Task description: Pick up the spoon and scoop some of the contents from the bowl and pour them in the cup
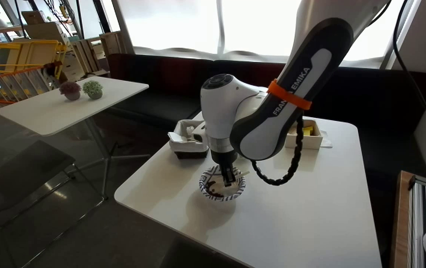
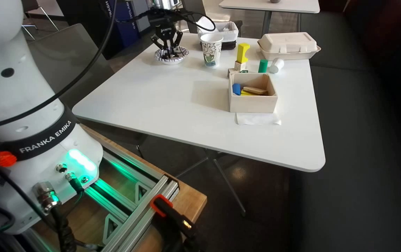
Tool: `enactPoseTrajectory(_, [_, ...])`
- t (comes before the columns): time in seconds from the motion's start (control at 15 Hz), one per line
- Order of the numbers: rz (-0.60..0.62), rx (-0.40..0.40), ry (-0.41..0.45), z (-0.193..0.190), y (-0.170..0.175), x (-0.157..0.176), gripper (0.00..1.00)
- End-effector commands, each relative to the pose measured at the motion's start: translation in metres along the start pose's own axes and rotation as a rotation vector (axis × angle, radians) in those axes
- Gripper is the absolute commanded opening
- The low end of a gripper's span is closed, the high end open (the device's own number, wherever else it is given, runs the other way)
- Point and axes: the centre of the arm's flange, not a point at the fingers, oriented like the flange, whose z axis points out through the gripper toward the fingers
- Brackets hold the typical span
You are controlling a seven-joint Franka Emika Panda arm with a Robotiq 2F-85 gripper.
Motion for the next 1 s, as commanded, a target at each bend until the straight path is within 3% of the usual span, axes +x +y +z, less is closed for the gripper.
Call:
enactPoseTrajectory(0.0, [-0.02, 0.04, 0.023, 0.007, -0.009, 0.015, 0.04])
enactPoseTrajectory(0.93, [0.005, 0.185, 0.188, 0.009, -0.001, 0.007, 0.04])
